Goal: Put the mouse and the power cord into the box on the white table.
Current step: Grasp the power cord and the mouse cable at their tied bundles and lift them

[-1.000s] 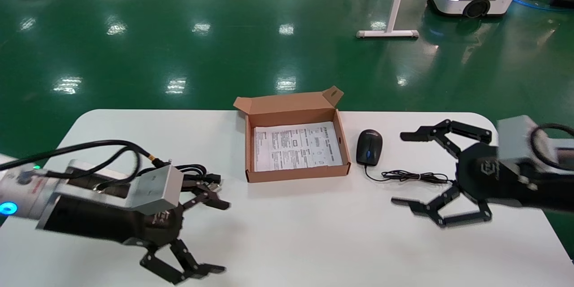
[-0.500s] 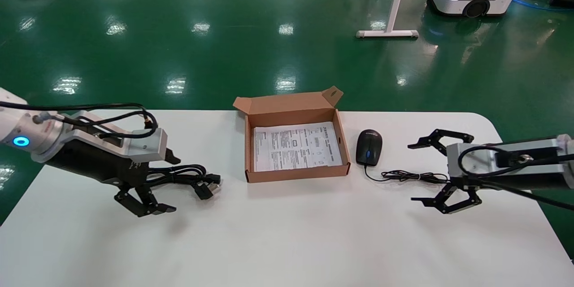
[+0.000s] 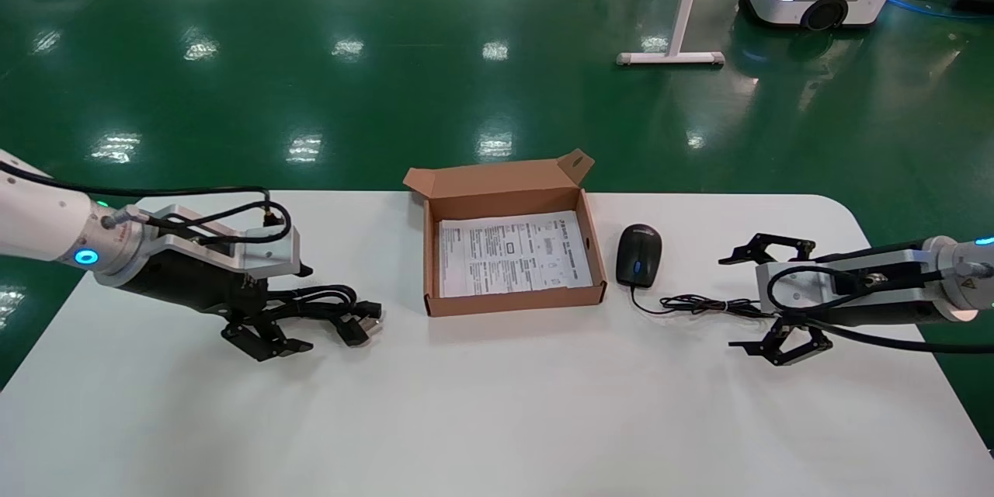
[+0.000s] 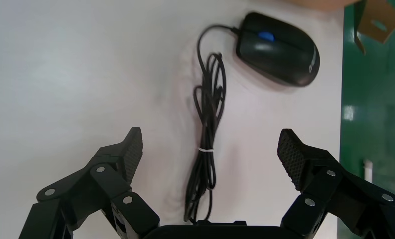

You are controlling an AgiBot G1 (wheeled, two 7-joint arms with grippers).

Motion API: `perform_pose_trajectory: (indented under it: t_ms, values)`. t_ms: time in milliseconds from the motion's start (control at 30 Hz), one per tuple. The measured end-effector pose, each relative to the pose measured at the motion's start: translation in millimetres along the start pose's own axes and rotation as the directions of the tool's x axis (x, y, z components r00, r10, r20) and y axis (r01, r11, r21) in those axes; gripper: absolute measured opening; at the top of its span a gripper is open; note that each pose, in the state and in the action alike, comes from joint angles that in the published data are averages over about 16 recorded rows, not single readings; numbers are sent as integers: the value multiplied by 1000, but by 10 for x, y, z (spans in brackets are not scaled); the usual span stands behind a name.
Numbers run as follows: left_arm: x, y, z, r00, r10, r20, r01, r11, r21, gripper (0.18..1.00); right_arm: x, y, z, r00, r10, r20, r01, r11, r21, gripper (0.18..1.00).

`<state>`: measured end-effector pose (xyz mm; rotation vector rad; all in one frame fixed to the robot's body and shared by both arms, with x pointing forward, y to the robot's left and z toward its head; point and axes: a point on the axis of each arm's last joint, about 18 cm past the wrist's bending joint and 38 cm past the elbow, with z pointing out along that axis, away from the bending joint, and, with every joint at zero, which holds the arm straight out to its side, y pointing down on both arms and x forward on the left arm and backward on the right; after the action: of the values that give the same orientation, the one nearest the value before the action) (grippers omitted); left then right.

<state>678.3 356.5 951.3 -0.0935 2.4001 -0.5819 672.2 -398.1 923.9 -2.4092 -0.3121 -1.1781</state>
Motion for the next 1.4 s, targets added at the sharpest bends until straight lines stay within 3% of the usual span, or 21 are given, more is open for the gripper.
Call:
perform_pose_trajectory:
  t_ms: [800,1133,1400]
  values:
    - [-25,158,104,998,-45,46,46,999,-17,972,24,49,185,999,42,-31,-43,998,-42,984]
    - [-22,151,101,998,-42,43,43,999,-15,857,23,46,176,999,35,-30,-36,999,-40,905]
    - [-21,148,100,998,-41,42,42,999,-14,704,22,46,173,999,32,-28,-33,999,-39,759]
